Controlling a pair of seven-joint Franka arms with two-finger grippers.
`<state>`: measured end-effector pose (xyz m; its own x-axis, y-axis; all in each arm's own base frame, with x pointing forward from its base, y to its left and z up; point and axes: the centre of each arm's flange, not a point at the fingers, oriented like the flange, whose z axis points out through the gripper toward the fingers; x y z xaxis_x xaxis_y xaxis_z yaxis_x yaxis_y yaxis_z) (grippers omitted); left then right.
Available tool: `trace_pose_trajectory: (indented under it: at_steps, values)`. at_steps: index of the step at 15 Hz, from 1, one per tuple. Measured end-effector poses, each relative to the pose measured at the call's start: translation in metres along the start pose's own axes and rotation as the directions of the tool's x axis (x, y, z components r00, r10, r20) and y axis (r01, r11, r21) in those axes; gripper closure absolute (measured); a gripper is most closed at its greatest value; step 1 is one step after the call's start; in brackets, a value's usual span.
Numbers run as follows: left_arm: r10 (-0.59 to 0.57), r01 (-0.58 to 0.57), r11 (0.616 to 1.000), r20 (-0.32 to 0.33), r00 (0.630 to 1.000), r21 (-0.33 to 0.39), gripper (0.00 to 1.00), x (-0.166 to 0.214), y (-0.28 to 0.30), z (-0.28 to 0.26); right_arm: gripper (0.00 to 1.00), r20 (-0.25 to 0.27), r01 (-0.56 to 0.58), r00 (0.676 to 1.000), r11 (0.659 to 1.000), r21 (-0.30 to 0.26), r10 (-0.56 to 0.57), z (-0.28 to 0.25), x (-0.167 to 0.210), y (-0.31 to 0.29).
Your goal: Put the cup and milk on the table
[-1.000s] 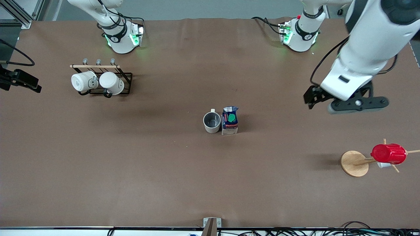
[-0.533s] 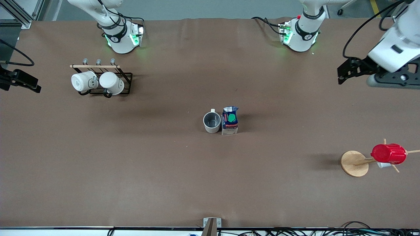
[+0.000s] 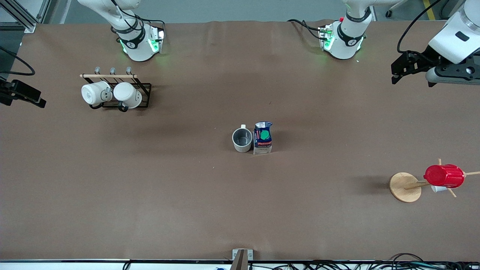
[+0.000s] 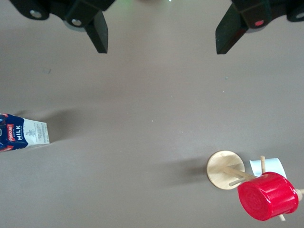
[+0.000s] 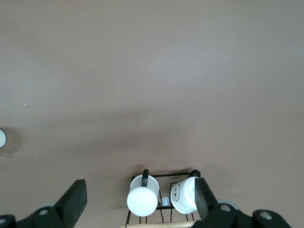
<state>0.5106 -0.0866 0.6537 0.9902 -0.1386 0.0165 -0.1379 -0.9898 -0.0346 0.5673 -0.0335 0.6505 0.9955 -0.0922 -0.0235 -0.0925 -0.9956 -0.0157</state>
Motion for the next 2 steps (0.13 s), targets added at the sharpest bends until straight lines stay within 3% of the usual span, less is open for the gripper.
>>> trace_pose_trajectory:
  at_steps: [2]
  values:
    - [-0.004, 0.004, 1.000, 0.000, 1.000, 0.000, 0.00, 0.0009, -0.0022, 0.0003, 0.00, 0.001, 0.000, 1.000, 1.000, 0.000, 0.000, 0.0001, -0.0001, -0.0001]
